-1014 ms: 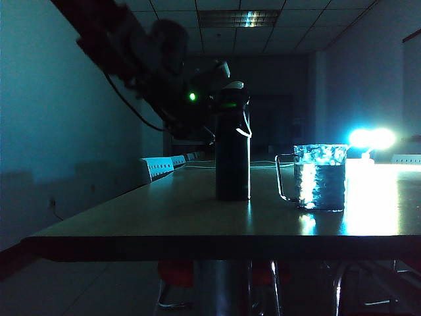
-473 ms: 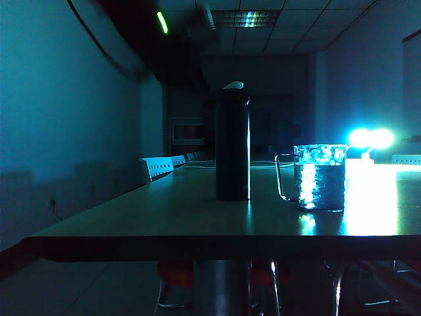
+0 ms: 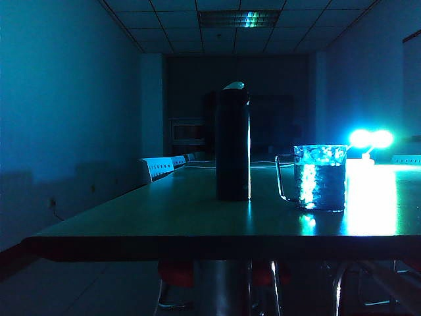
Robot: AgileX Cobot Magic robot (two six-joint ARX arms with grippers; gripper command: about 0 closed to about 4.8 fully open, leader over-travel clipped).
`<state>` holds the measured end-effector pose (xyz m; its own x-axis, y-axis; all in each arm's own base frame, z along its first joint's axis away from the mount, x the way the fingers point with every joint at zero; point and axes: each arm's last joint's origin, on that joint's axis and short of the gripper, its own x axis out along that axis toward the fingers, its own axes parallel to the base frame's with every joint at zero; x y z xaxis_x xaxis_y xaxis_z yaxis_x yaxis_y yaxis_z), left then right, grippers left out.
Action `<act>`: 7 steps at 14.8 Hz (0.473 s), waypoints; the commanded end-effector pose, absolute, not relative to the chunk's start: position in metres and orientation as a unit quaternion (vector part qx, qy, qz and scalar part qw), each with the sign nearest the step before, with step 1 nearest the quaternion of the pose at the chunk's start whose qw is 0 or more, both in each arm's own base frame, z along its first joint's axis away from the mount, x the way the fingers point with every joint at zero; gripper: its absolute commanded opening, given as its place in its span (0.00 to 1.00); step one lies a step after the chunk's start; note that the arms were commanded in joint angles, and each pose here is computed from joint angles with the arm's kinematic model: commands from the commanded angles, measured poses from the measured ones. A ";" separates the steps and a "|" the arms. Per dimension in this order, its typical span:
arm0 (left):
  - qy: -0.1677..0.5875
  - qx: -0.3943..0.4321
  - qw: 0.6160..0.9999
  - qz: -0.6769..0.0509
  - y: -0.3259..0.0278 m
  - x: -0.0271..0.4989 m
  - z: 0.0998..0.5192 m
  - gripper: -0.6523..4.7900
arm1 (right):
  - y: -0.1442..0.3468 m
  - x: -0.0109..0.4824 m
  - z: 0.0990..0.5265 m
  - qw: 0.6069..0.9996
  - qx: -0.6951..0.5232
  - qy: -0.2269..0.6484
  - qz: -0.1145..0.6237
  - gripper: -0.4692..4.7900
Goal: Pick up the black thermos cup, pour some water from it into the cup, and then put the thermos cup back on the table.
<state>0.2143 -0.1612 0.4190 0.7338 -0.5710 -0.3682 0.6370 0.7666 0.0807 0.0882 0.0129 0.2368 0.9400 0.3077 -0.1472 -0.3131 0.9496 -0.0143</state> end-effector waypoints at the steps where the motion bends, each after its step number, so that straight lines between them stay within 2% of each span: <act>1: 0.136 0.106 0.939 -0.298 -0.139 0.171 0.412 0.11 | 0.009 0.083 0.220 0.995 -0.022 0.035 0.090 0.08; 5: 0.067 0.039 0.952 -0.295 -0.099 0.123 0.385 0.11 | 0.008 0.075 0.221 0.996 -0.022 0.003 0.087 0.08; 7: 0.072 0.034 0.952 -0.294 -0.089 0.112 0.361 0.11 | 0.008 0.075 0.221 0.996 -0.022 0.006 0.087 0.08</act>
<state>0.1124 -0.0895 0.3686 0.8180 -0.5572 -0.1425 0.5663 0.8237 0.0300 0.0758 0.0082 0.2180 0.9839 0.1757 -0.0317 -0.1770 0.9832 -0.0447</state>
